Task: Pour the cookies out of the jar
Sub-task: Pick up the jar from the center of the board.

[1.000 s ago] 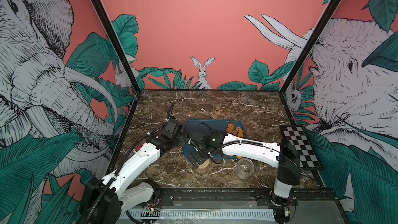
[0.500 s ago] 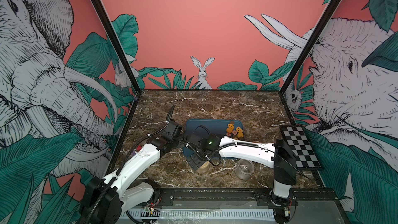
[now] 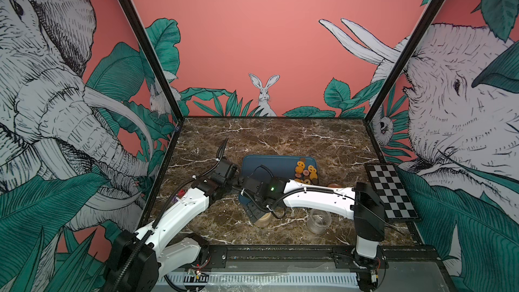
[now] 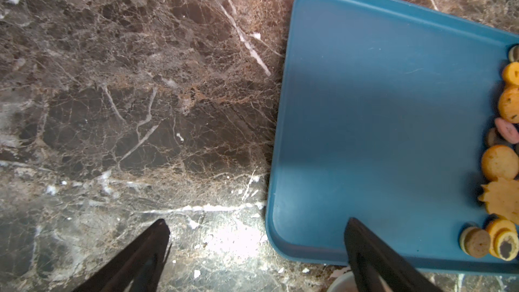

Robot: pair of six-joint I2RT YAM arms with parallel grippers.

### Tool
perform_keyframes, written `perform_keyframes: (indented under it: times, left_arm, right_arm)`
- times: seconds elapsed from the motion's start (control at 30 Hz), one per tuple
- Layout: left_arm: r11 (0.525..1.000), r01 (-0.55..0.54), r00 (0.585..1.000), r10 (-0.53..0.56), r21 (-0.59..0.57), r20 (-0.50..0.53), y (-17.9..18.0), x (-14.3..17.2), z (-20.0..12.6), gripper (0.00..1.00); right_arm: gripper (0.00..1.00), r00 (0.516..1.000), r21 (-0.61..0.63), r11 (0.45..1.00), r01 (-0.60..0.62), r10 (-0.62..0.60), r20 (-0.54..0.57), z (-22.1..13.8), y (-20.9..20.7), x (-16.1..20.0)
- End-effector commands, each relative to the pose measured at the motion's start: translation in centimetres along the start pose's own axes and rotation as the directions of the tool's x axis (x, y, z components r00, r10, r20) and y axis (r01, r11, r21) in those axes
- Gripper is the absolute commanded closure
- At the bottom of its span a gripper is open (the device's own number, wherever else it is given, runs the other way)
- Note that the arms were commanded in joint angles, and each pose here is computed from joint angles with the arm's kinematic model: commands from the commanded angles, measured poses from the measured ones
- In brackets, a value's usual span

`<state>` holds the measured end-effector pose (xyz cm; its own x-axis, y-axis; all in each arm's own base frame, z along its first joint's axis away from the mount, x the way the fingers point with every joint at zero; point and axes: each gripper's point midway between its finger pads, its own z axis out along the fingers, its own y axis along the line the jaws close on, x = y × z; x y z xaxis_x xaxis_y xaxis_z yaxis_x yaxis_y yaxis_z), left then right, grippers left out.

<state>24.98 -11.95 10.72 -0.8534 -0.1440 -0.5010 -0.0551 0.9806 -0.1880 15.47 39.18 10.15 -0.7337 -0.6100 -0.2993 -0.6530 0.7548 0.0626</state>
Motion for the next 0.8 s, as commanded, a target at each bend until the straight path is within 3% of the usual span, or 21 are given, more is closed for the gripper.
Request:
perform_keyframes:
  times: [0.0, 0.03, 0.17, 0.37, 0.57, 0.7, 0.77]
  left_arm:
    - [0.997, 0.047, 0.997, -0.05, 0.053, 0.063, -0.9, -1.6, -1.0, 0.01]
    - [0.997, 0.049, 0.997, -0.052, 0.056, 0.064, -0.9, -1.6, -1.0, 0.01]
    - [0.998, 0.054, 0.996, -0.056, 0.04, 0.063, -0.7, -1.7, -1.0, 0.01]
    - [0.979, 0.106, 0.994, -0.1, -0.174, 0.042, 3.6, -0.6, -0.7, 0.01]
    - [0.947, 0.189, 0.98, -0.197, -0.26, -0.004, 6.6, 2.0, 0.2, 0.01]
    - [0.949, 0.211, 0.976, -0.216, -0.236, 0.003, 6.7, 2.2, 0.3, 0.01]
    - [0.953, 0.209, 0.977, -0.211, -0.218, 0.015, 6.4, 1.8, 0.1, 0.01]
  right_arm:
    - [0.37, 0.987, 0.141, 0.99, 0.0, 0.023, -0.162, 2.0, -2.9, 4.1]
    - [0.38, 0.987, 0.146, 0.989, 0.0, 0.023, -0.156, 1.9, -3.0, 4.0]
    - [0.01, 0.988, 0.135, 0.991, -0.002, 0.022, -0.151, 1.5, -2.8, 4.0]
    - [0.01, 0.991, 0.059, 0.998, 0.0, 0.008, -0.132, 0.8, -1.0, 4.2]
    - [0.02, 0.989, 0.081, 0.996, -0.021, 0.033, -0.146, 1.2, -1.6, 5.3]
    - [0.11, 0.99, 0.103, 0.994, -0.024, 0.038, -0.133, 0.9, -1.9, 5.1]
    - [0.26, 0.991, 0.107, 0.994, -0.024, 0.038, -0.125, 0.7, -2.0, 4.9]
